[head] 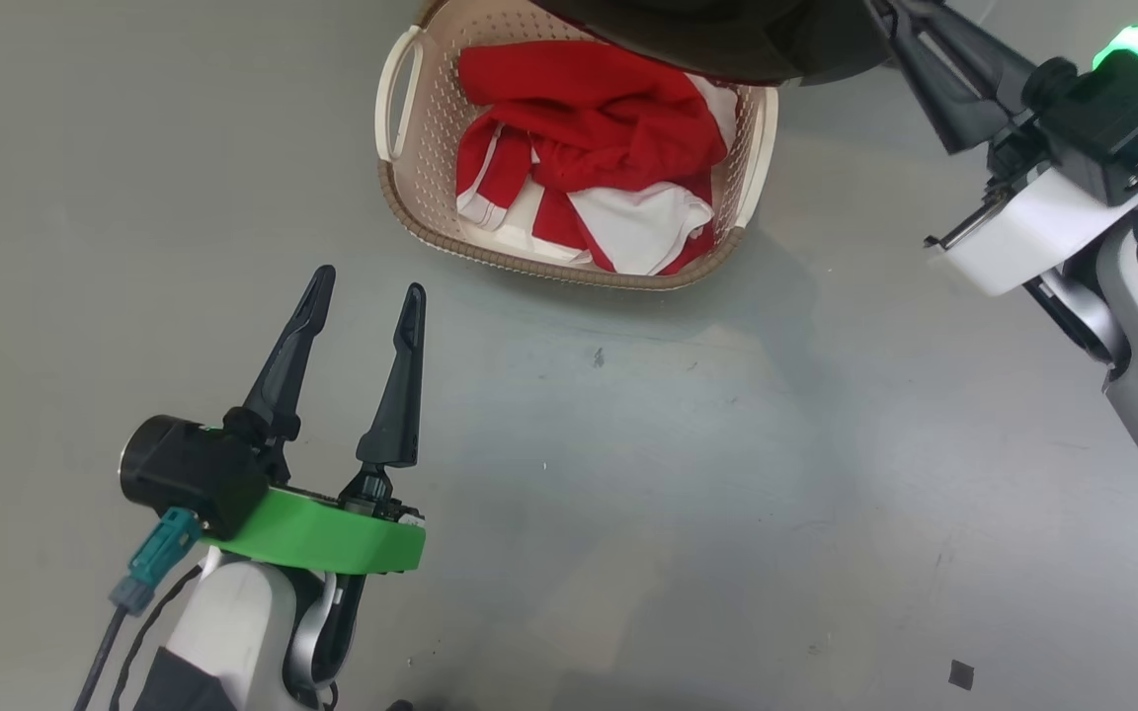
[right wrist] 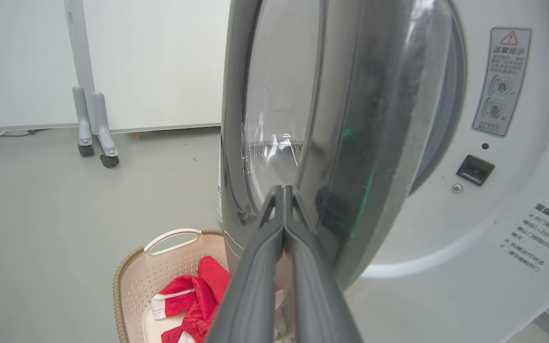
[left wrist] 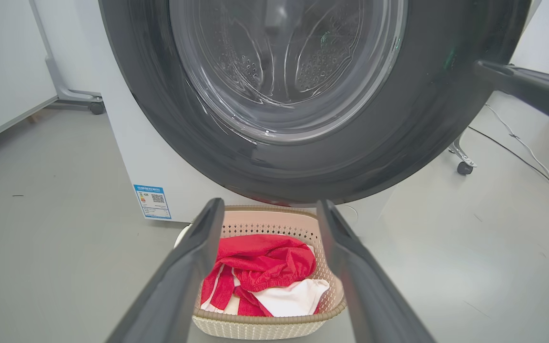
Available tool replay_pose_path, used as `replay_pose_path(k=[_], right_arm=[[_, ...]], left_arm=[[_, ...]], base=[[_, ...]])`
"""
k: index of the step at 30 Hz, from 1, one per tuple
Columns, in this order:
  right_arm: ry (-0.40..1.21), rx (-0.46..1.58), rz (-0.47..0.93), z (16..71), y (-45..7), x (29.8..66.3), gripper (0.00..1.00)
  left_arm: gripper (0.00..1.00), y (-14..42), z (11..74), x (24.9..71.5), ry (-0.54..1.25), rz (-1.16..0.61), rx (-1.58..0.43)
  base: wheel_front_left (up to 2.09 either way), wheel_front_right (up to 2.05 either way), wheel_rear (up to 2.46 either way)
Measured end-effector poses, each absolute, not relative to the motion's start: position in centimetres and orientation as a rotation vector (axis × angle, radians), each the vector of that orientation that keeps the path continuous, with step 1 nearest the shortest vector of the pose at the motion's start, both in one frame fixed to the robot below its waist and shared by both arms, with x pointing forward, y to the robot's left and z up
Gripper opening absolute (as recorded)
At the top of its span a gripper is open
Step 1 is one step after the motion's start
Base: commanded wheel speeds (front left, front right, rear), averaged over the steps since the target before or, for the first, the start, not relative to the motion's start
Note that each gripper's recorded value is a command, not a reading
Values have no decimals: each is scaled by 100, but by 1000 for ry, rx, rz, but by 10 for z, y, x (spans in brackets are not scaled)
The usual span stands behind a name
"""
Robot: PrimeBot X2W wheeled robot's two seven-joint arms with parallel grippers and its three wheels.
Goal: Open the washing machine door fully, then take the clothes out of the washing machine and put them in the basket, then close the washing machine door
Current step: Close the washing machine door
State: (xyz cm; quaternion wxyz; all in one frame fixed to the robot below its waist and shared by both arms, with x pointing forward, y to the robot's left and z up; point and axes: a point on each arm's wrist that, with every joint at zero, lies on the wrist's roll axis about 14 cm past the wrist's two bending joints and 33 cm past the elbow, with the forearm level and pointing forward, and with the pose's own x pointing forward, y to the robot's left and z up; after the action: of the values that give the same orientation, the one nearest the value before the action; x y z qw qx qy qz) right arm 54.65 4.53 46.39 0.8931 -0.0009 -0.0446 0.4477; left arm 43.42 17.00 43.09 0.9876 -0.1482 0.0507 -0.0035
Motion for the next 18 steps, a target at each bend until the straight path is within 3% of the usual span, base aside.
replay_pose_path(k=[18], right_arm=[[-105,32,880,455,40,593,0]], left_arm=[[100,172,417,444,128,17,-295]], base=[[0,0,0]])
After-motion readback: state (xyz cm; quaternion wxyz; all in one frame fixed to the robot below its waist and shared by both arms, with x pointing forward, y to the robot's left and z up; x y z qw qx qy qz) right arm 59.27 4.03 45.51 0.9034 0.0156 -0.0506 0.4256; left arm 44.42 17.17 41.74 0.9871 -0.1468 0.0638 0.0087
